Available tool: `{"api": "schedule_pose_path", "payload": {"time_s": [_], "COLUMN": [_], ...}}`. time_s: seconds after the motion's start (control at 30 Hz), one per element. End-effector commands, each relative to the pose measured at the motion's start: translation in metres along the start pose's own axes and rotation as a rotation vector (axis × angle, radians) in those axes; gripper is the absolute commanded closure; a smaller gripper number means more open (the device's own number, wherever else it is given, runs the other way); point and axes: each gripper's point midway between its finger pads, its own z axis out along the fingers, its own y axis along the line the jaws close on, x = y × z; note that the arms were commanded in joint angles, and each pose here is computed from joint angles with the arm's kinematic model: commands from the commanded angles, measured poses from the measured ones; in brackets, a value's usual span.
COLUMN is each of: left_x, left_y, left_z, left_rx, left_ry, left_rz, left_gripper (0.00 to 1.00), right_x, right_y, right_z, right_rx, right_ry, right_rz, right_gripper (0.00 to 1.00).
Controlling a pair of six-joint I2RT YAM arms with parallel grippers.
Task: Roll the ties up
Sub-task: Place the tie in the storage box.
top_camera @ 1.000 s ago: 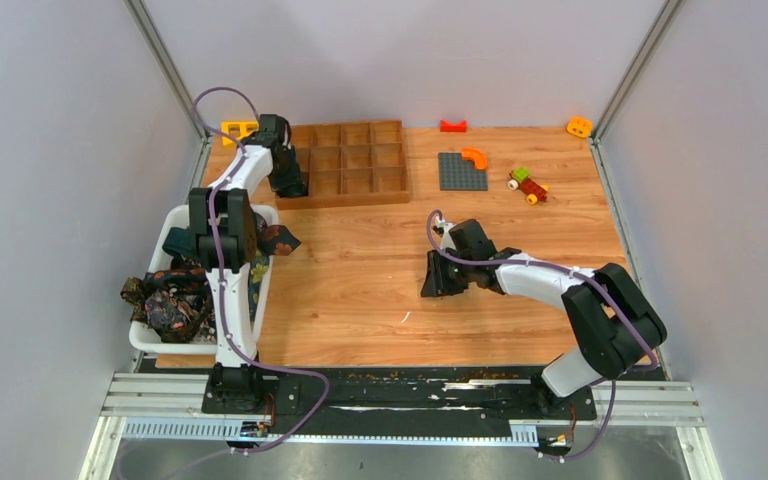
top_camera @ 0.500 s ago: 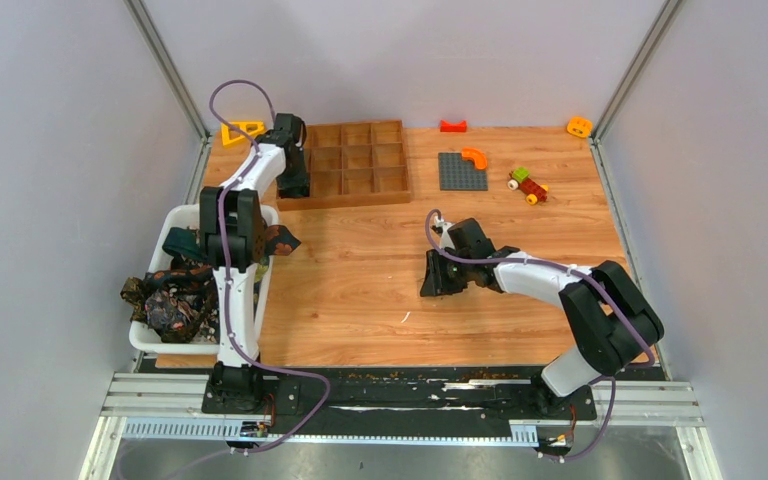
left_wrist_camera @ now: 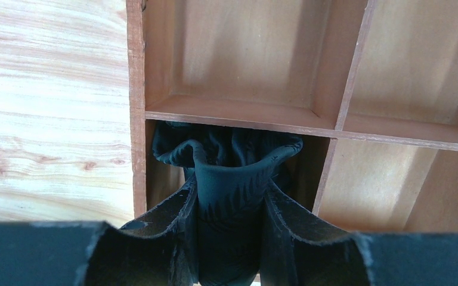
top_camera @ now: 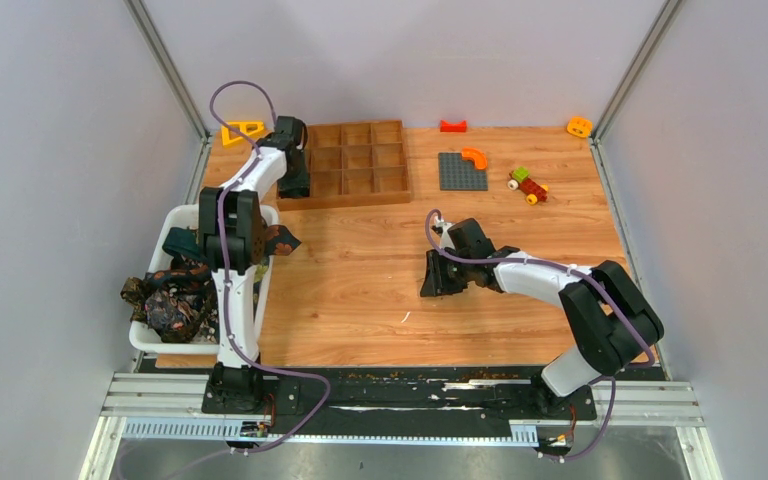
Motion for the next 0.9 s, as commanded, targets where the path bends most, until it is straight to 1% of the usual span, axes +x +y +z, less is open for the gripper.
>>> {"api": "schedule_pose_path", "payload": {"time_s": [0.0, 0.13, 0.3, 0.37, 0.5, 0.6, 0.7, 0.87], "left_x": [0.087, 0.097, 0.089, 0.084, 0.072, 0.062, 0.054, 0.042], "left_y": [0.005, 0.007, 0.008, 0.007, 0.011, 0.013, 0.013, 0.014], "left_z": [0.012, 0.011, 0.014, 0.012, 0.003, -0.008, -0.018, -0.038], "left_rx": [-0.016, -0.019, -0.032, -0.035, -0.051, -0.058, -0.053, -0.044], "left_ry": [0.25, 0.27, 0.262, 0.25, 0.209, 0.171, 0.14, 0.097], "left_rz": [0.066, 0.074, 0.082, 0.078, 0.073, 0.07, 0.062, 0.05], "left_gripper": [0.68, 0.69, 0.62, 0.55, 0.37, 0.28, 0.2, 0.13], "right_x": [-0.018, -0.019, -0.018, -0.018, -0.019, -0.018, -0.019, -0.019], "right_y": [0.01, 0.009, 0.009, 0.009, 0.009, 0.009, 0.01, 0.01], "right_z": [0.0, 0.0, 0.0, 0.0, 0.0, 0.0, 0.0, 0.0], "right_rx": [-0.025, -0.025, -0.025, -0.023, -0.023, -0.024, -0.025, -0.024], "right_ry": [-0.041, -0.04, -0.039, -0.039, -0.039, -0.038, -0.038, -0.039], "right_rz": [-0.033, -0.033, -0.032, -0.032, -0.031, -0.031, -0.032, -0.033], "right_gripper": [0.7, 0.7, 0.7, 0.7, 0.7, 0.7, 0.7, 0.7]}}
